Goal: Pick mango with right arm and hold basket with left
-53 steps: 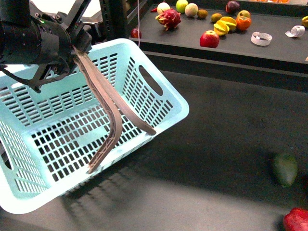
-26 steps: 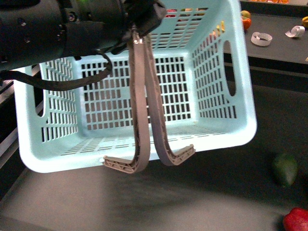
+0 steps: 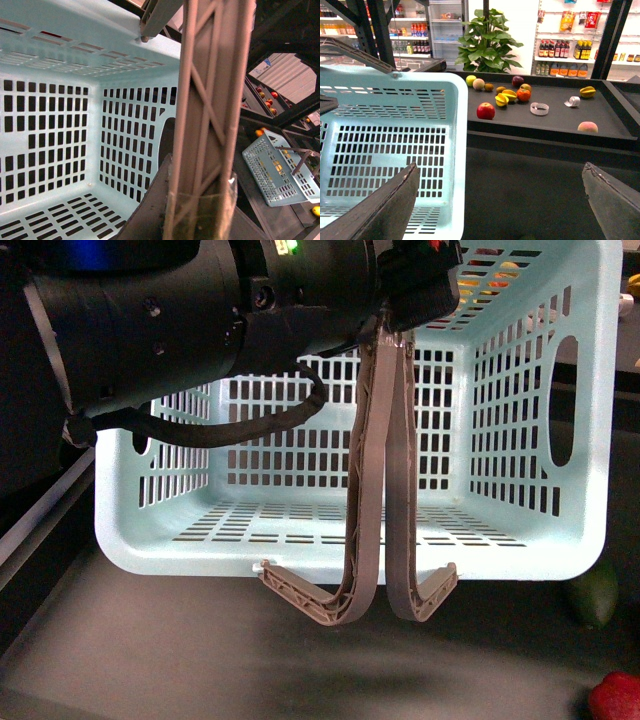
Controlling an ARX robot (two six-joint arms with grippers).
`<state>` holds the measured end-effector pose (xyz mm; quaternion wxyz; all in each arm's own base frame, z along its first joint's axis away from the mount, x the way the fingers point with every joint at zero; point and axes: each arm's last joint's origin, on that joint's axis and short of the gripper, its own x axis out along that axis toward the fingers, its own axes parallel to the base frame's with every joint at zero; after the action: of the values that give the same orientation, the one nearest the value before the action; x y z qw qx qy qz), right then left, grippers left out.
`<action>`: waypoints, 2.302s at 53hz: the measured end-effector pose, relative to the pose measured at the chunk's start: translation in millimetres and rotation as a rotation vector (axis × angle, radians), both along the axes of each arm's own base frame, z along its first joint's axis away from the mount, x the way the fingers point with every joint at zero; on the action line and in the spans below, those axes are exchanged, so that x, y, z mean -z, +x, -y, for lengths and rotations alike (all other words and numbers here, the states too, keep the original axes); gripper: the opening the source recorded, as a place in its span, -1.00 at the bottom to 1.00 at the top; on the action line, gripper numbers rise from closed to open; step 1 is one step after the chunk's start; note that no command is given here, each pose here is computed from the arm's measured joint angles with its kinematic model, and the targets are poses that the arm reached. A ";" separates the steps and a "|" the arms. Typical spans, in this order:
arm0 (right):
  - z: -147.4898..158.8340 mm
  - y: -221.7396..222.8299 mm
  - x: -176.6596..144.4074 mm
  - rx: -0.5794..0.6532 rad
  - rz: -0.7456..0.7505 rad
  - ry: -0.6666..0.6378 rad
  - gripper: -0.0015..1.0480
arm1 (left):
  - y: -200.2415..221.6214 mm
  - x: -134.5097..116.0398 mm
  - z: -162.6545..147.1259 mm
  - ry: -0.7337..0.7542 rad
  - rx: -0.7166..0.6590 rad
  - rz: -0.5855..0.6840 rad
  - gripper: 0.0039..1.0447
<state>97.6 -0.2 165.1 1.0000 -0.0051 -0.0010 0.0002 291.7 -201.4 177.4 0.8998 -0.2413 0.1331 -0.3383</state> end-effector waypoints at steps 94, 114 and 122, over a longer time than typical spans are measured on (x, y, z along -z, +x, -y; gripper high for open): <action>122.2 128.4 225.6 0.261 -0.864 0.123 0.85 | -0.2 2.0 3.2 0.018 0.000 0.004 -0.87; 138.8 142.2 259.2 0.308 -0.933 0.135 0.85 | -0.2 2.0 3.2 0.018 0.000 0.004 -0.87; 143.8 151.0 268.7 0.331 -0.946 0.137 0.85 | -0.2 2.0 3.2 0.018 0.000 0.004 -0.87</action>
<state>248.6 -144.0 -103.6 0.8756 0.0609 0.4530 -0.1561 291.6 -204.6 175.4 0.9022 -0.2324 0.1345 -0.3376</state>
